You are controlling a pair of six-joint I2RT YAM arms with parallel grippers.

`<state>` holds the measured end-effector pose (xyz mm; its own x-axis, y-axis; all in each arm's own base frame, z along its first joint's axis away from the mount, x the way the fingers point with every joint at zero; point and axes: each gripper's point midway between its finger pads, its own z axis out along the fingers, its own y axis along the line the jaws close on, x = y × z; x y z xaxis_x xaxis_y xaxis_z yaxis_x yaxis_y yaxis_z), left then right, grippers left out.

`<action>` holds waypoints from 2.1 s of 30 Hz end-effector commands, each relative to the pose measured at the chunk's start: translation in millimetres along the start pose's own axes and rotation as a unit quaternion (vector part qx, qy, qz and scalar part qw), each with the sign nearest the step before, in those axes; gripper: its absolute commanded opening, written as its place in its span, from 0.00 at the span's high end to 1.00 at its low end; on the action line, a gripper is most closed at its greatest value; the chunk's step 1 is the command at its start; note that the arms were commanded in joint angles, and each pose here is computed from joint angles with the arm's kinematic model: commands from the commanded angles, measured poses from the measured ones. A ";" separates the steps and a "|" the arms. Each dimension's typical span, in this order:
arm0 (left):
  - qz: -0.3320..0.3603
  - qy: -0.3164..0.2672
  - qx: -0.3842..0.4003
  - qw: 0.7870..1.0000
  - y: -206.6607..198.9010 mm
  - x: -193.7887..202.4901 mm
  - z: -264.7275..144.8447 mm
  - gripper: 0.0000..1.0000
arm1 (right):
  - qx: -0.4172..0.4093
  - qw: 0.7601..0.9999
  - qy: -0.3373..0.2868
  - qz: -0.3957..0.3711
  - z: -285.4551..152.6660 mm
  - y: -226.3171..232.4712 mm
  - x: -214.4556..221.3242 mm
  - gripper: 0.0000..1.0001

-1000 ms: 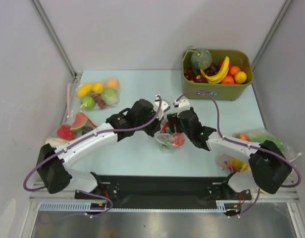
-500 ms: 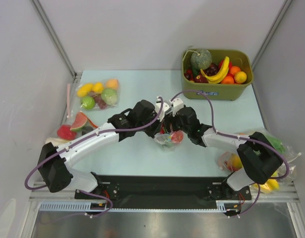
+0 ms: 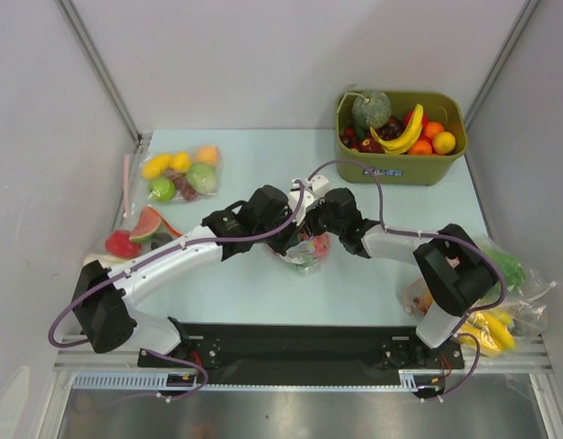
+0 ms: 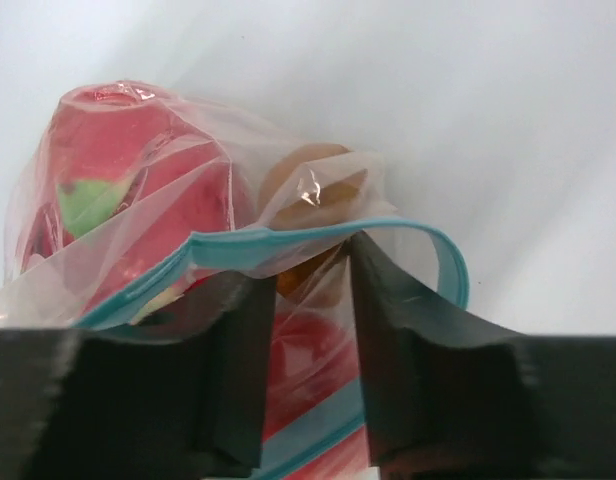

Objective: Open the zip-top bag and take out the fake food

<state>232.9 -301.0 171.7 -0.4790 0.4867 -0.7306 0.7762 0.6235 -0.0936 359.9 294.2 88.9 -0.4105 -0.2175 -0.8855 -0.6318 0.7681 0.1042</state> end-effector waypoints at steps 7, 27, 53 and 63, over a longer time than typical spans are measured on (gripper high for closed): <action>0.010 -0.012 -0.007 1.000 -1.1 -7.5 -5.8 1.00 | 0.019 1.000 -0.001 0.013 -25.7 -4.0 4.9 0.82; 0.013 -0.010 -0.063 0.998 18.8 -6.6 -9.2 1.00 | 0.039 0.998 -0.028 0.041 -136.6 10.1 -28.9 0.87; 0.015 -0.011 -0.038 0.999 9.3 -6.8 -8.3 1.00 | 0.008 0.985 0.167 0.046 -85.5 43.6 18.3 0.37; 0.016 -0.014 -0.038 0.999 8.6 -8.4 -10.4 1.00 | 0.047 0.966 0.247 0.052 -94.0 43.9 64.2 0.28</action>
<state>239.6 -288.7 167.4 -0.4771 0.5094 -0.7162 0.7429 0.6692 -0.0189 251.0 265.9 93.1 -0.6991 -0.3679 -0.6131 -0.5586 0.8163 0.1470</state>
